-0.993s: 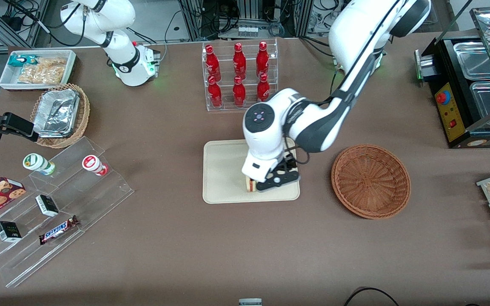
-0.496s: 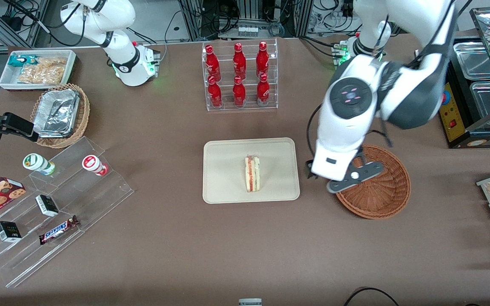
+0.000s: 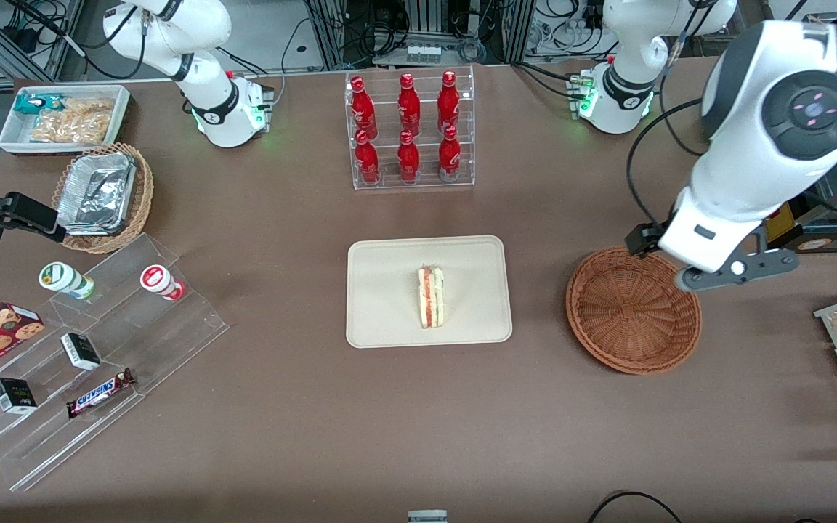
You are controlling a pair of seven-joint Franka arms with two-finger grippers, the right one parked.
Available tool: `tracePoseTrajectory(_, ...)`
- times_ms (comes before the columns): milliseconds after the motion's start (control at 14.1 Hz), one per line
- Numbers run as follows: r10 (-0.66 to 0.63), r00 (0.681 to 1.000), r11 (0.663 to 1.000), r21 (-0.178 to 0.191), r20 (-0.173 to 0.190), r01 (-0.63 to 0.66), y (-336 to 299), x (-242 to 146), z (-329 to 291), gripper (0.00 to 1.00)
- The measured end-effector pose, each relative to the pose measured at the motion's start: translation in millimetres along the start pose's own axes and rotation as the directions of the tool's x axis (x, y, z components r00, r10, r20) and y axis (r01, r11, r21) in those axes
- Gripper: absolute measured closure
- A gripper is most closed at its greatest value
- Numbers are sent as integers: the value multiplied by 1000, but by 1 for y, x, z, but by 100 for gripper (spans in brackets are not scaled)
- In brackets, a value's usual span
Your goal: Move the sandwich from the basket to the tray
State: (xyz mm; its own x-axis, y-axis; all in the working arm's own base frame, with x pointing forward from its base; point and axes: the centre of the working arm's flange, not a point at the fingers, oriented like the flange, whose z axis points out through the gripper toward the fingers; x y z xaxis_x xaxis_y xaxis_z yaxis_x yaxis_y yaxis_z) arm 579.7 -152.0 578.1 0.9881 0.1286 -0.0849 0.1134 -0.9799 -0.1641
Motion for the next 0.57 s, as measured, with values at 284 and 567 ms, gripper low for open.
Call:
tracePoseTrajectory(284, 81, 996, 996, -32, 44, -79, -50, -18, -19, 0)
tracePoseTrajectory(567, 96, 994, 993, -73, 56, -91, -86, -42, -46, 0)
